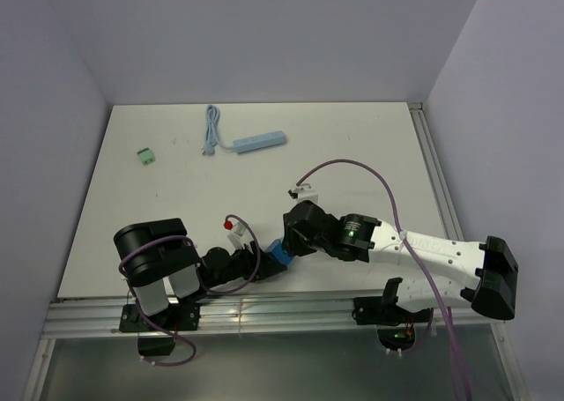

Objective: Insert the plug

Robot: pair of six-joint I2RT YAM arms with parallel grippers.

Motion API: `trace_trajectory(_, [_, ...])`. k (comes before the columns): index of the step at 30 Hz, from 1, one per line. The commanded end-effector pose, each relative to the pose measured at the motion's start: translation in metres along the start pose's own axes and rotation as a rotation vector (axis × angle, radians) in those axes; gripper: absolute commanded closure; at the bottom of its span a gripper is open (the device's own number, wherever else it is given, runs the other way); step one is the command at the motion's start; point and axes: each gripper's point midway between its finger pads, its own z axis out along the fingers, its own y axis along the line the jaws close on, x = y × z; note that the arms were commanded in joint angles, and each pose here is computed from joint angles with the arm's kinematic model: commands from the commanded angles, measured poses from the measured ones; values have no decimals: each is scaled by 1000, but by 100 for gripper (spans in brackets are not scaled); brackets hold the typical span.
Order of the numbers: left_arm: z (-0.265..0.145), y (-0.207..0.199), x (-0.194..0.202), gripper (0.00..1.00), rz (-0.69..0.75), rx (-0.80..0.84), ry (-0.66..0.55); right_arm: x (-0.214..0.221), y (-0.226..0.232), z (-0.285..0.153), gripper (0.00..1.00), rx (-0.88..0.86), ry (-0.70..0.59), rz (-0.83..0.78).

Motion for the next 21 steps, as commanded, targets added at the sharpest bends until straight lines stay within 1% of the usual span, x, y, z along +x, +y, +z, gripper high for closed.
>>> trace_trajectory(1, [-38, -52, -15, 100, 11, 251, -76, -7, 7, 0, 100, -63, -72, -64])
trace_trajectory(7, [-39, -54, -15, 100, 3, 258, -76, 0, 1, 6, 100, -46, -70, -114])
trace_trajectory(21, [-39, -55, -14, 100, -15, 263, -62, 13, 0, 11, 100, -107, -99, -156])
